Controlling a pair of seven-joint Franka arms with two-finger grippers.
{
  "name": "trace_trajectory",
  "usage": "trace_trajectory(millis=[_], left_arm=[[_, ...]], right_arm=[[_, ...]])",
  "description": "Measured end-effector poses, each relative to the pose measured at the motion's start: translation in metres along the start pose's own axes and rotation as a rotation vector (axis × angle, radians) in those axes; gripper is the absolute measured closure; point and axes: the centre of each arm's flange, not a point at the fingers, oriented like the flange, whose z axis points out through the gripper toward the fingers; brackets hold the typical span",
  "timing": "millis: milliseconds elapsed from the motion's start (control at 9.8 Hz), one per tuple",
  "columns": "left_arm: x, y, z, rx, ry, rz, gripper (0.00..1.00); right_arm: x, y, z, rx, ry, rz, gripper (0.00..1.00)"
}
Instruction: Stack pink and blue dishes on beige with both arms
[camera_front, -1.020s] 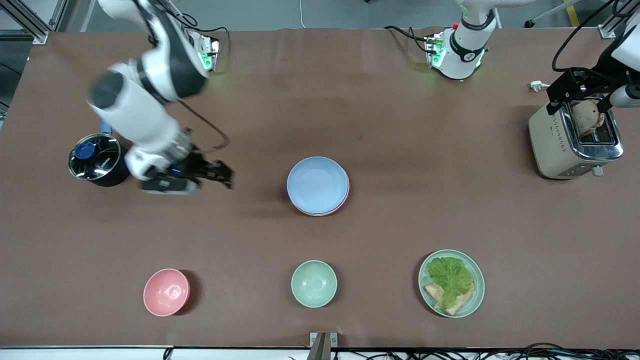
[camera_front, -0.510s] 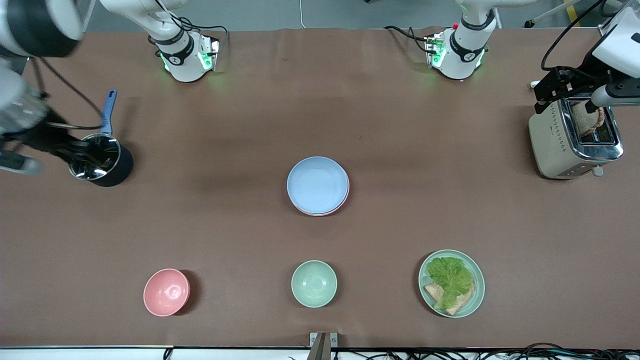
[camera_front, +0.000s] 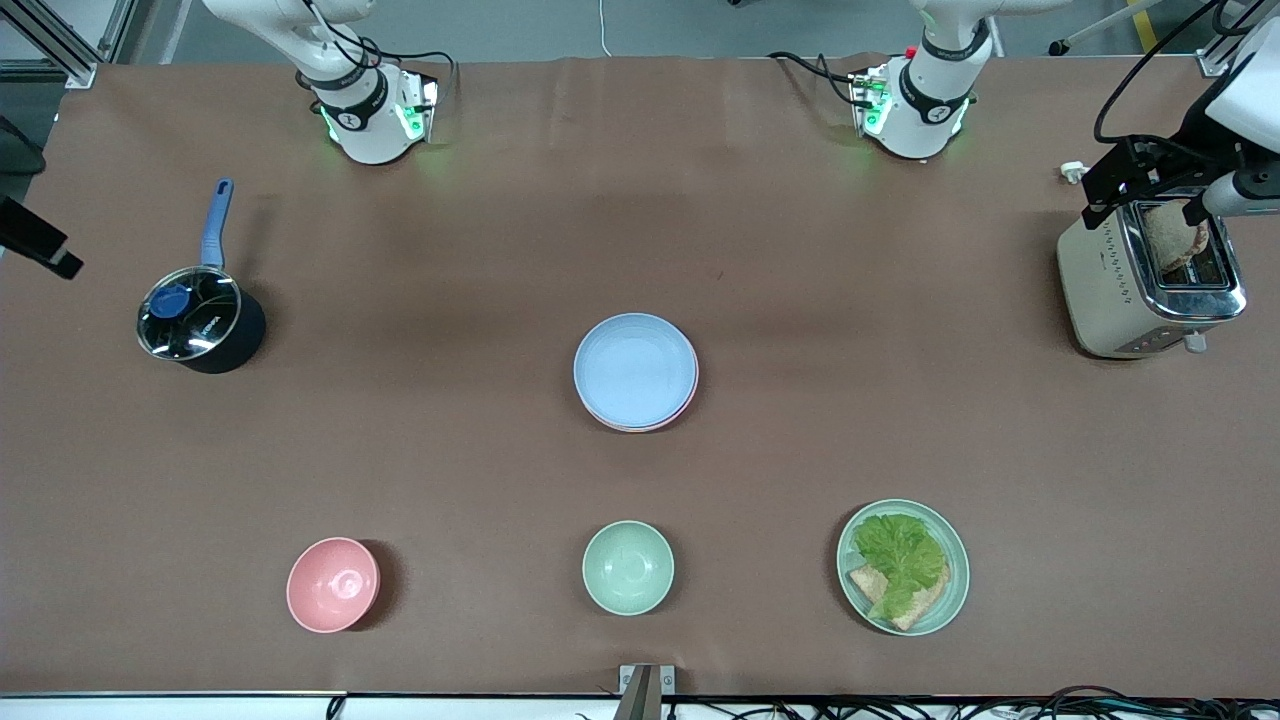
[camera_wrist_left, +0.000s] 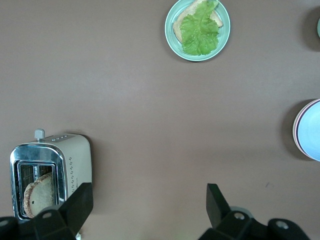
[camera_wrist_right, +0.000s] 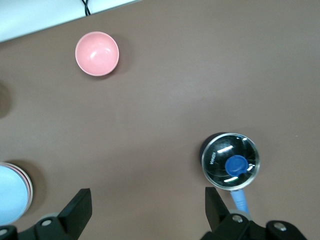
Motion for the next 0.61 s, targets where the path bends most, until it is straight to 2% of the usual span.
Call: trace_trajectory(millis=[204, 612], left_arm=[[0.0000, -0.0010, 0.0001, 0.000, -0.001, -0.003, 0.00], [-0.0001, -0.0013, 0.0003, 0.000, -0.003, -0.003, 0.00]], right_arm=[[0.0036, 0.0052, 0.0101, -0.007, -0.028, -0.012, 0.00], [0.0036, 0.0027, 0.0140, -0.009, -0.044, -0.029, 0.00]])
